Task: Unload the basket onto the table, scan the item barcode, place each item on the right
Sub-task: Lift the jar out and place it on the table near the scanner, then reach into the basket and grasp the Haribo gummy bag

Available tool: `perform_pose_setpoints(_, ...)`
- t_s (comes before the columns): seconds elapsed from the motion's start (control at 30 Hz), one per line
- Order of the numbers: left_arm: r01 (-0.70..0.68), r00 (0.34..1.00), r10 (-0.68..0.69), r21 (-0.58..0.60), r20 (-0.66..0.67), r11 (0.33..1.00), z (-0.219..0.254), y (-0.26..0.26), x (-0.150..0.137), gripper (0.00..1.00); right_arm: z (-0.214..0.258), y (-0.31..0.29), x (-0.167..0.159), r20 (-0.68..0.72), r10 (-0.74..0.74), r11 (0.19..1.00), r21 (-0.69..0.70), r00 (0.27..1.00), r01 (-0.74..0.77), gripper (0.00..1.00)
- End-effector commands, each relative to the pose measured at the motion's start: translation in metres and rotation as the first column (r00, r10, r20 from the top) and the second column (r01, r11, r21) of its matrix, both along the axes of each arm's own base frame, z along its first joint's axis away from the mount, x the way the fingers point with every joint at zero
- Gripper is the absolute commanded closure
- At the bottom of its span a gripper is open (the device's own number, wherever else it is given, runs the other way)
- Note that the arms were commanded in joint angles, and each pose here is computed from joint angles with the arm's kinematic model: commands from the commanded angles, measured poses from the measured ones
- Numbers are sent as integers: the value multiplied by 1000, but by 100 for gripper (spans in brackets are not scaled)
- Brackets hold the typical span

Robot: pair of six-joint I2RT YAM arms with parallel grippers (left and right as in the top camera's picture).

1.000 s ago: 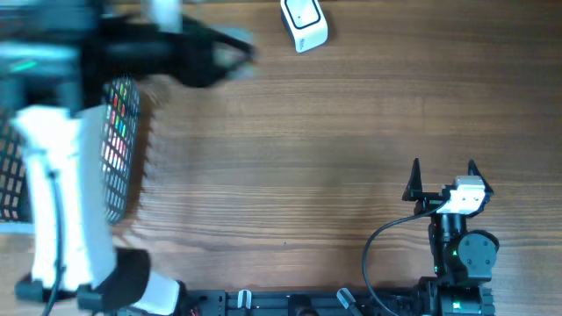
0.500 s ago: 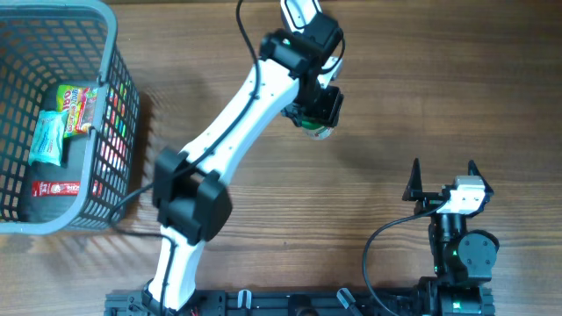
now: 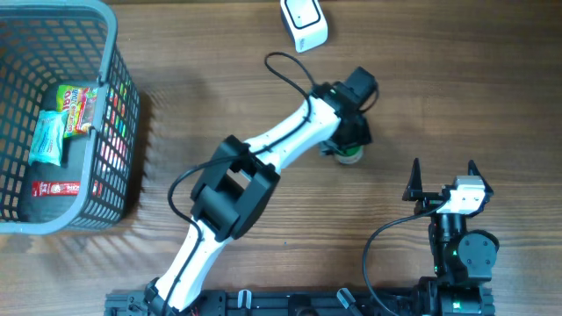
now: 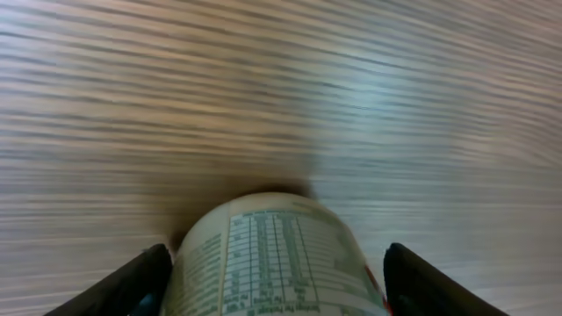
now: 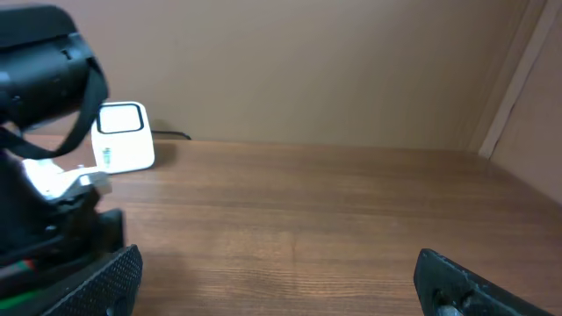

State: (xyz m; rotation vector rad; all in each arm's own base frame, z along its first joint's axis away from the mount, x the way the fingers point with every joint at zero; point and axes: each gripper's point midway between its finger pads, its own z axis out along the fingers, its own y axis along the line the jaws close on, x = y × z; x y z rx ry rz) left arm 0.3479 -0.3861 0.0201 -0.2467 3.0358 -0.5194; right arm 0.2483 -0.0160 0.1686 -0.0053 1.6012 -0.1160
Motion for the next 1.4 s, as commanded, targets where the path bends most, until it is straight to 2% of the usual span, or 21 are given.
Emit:
perform_pose_setpoints(0.0,-67,998,66,30,23,997,-12,-6,0,0,1,2,0,6,8,1000,-9,1000,-7,1)
perform_pose_setpoints(0.1,-21,998,17,53,61,998,-8,-1,4,0,1,2,0,5,8,1000,-9,1000,-7,0)
perform_pose_setpoints(0.17,30,993,-34,41,114,999,13,2,19,0,1,2,0,6,8,1000,-9,1000,-7,1)
perform_pose_setpoints(0.23,65,982,-68,20,179,998,51,9,36,0,1,2,0,6,8,1000,-9,1000,-7,0)
perform_pose_setpoints(0.33,139,932,-124,-19,339,990,148,27,60,0,1,2,0,6,8,1000,-9,1000,-7,0)
perform_pose_setpoints(0.4,190,877,-156,-31,454,981,221,45,62,0,1,2,0,6,7,1000,-9,1000,-7,0)
perform_pose_setpoints(0.47,275,787,-226,1,574,961,290,67,49,0,1,2,0,6,8,1000,-9,1000,-7,0)
perform_pose_setpoints(0.53,357,680,-318,80,660,931,348,99,19,0,1,2,0,6,8,1000,-9,1000,-7,0)
perform_pose_setpoints(0.57,375,617,-384,173,687,911,368,123,4,0,1,2,0,6,8,1000,-9,1000,-7,0)
perform_pose_setpoints(0.6,278,579,-396,284,712,918,391,163,-2,0,1,2,0,6,8,1000,-9,1000,-7,0)
perform_pose_setpoints(0.63,155,583,-341,311,738,938,407,194,-5,0,1,2,0,5,8,1000,-9,1000,-7,0)
perform_pose_setpoints(0.67,-50,586,-210,294,783,954,429,238,-8,0,1,2,0,6,8,1000,-9,1000,-7,0)
perform_pose_setpoints(0.7,-252,560,-59,238,827,938,450,284,-15,0,1,2,0,6,8,1000,-9,1000,-7,0)
perform_pose_setpoints(0.73,-479,486,157,111,860,871,470,342,-31,0,1,2,0,6,8,1000,-9,1000,-7,0)
perform_pose_setpoints(0.77,-586,430,286,23,856,810,476,376,-44,0,1,2,0,6,8,1000,-9,1000,-7,0)
perform_pose_setpoints(0.83,-734,335,479,-95,812,673,474,427,-65,0,1,2,0,6,8,1000,-9,1000,-7,0)
perform_pose_setpoints(0.9,-831,278,599,-125,751,541,460,469,-78,0,1,2,0,6,8,1000,-9,1000,-7,0)
perform_pose_setpoints(0.93,-885,280,669,-85,689,458,435,499,-81,0,1,2,0,6,8,1000,-9,1000,-7,1)
perform_pose_setpoints(1.03,-927,304,767,-9,566,375,384,535,-70,0,1,2,0,5,8,1000,-9,1000,-7,0)
perform_pose_setpoints(1.23,-935,353,882,151,311,321,242,586,-33,0,1,2,0,5,8,1000,-9,1000,-7,0)
perform_pose_setpoints(1.37,-873,486,846,85,220,479,155,580,6,0,1,2,0,6,8,1000,-9,1000,-7,0)
